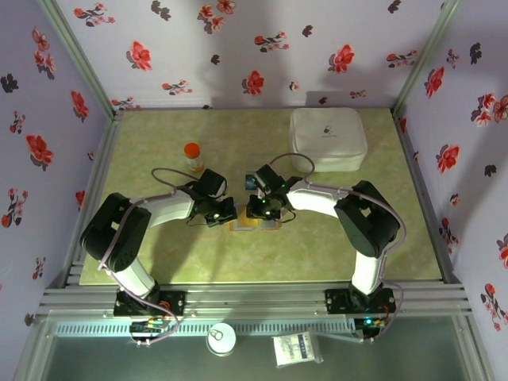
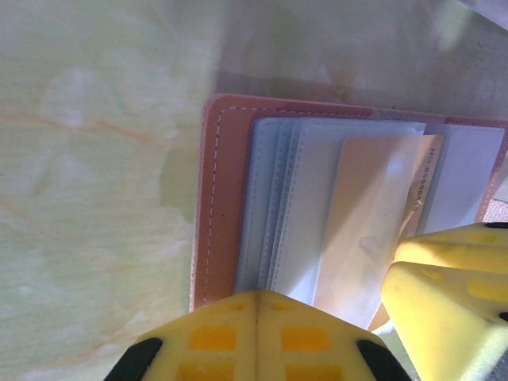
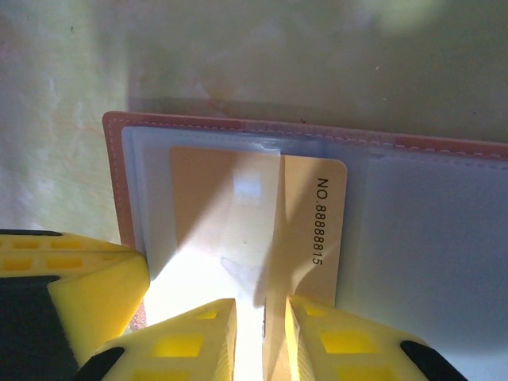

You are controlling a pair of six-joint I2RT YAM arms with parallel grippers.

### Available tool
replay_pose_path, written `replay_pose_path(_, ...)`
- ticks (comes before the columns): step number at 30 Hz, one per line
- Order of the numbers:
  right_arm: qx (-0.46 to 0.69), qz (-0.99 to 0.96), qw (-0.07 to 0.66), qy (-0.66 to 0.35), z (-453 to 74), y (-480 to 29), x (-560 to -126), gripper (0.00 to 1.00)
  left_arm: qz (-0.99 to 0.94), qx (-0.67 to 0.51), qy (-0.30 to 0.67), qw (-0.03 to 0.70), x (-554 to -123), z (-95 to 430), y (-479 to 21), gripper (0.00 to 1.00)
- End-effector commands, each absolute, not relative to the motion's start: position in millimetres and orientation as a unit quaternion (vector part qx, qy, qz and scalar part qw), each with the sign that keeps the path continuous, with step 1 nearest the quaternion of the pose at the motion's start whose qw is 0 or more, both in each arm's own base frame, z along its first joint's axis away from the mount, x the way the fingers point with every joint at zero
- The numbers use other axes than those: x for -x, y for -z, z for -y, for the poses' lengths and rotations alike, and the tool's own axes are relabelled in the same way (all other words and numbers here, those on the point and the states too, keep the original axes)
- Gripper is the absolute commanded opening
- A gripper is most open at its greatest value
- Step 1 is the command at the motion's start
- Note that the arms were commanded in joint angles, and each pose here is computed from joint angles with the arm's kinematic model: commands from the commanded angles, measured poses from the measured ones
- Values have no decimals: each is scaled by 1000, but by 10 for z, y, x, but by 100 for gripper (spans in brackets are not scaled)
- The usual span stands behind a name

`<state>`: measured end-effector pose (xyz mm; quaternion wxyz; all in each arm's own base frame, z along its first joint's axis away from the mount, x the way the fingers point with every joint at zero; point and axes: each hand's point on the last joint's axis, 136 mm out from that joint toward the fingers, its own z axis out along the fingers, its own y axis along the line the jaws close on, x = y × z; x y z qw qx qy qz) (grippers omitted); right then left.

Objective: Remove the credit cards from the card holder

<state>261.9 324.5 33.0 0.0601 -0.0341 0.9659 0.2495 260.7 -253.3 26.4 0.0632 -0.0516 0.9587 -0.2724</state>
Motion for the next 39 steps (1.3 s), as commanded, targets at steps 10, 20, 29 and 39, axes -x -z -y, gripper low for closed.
replay_pose_path(10,42,-963,86,-251,-3170,-604,-2624,24,-957,39,274,84,-2647,2539,-471,0)
replay_pose_path(20,11,-955,80,-284,-3095,-572,-2646,24,-954,20,288,83,-2651,2727,-574,0)
replay_pose_path(29,-7,-952,71,-298,-3051,-467,-2648,24,-959,6,274,70,-2631,2823,-409,0)
replay_pose_path(39,-19,-954,61,-293,-2971,-330,-2663,25,-969,13,239,63,-2589,2696,-243,0)
